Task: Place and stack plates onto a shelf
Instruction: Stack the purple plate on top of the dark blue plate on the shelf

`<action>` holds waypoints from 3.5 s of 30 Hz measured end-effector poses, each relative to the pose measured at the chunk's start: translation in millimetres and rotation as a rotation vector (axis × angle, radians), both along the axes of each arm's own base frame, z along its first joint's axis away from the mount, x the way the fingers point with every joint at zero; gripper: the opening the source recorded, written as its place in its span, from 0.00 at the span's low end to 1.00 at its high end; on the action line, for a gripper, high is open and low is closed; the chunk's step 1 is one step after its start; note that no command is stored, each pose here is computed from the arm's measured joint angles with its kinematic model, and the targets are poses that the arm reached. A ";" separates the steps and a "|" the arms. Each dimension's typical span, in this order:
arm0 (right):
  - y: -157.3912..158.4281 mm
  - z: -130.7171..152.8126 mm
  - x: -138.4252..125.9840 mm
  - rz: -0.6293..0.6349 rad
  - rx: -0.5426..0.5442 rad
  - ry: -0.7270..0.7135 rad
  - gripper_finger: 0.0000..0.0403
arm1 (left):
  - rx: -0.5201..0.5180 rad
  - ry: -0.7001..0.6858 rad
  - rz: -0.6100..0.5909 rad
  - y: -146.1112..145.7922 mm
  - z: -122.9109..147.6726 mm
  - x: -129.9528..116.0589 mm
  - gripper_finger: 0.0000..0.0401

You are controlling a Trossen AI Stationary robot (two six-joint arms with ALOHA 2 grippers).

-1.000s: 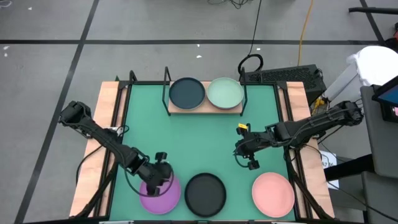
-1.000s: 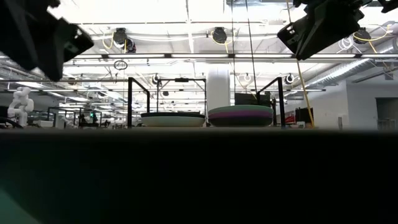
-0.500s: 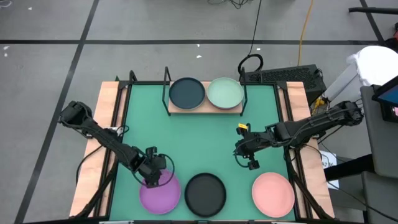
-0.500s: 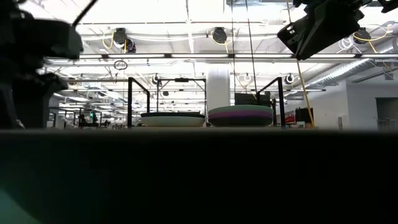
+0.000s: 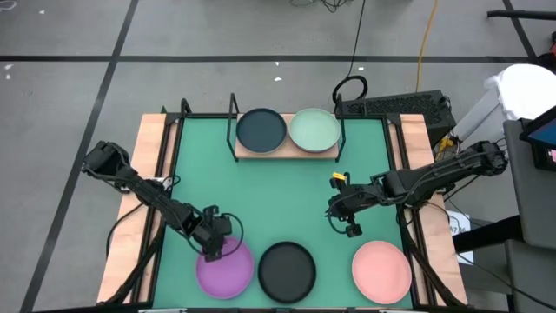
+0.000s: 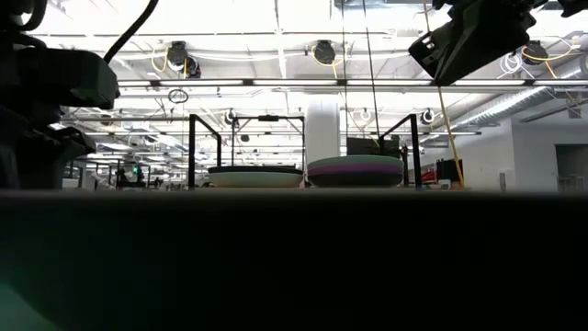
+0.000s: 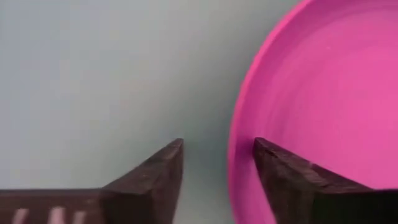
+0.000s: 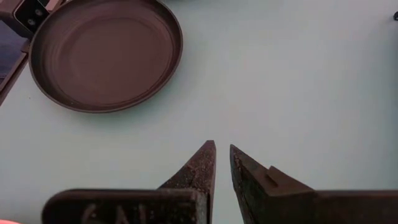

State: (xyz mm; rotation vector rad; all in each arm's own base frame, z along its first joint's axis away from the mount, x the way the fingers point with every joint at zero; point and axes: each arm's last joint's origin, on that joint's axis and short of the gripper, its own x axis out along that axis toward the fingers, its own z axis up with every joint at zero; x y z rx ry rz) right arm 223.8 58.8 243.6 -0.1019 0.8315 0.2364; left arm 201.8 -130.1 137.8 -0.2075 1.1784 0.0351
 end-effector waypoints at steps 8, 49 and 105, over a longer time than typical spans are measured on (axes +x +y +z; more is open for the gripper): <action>0.0 0.0 0.0 0.002 -0.002 -0.001 0.08 | -0.037 -0.072 -0.071 -1.5 4.6 9.5 0.08; 0.4 1.9 2.0 0.037 -0.030 -0.038 0.08 | 0.212 -0.252 0.289 140.9 129.8 100.6 0.03; -0.8 2.0 2.3 0.042 -0.095 -0.052 0.08 | 0.512 -0.377 0.464 335.9 179.4 47.2 0.03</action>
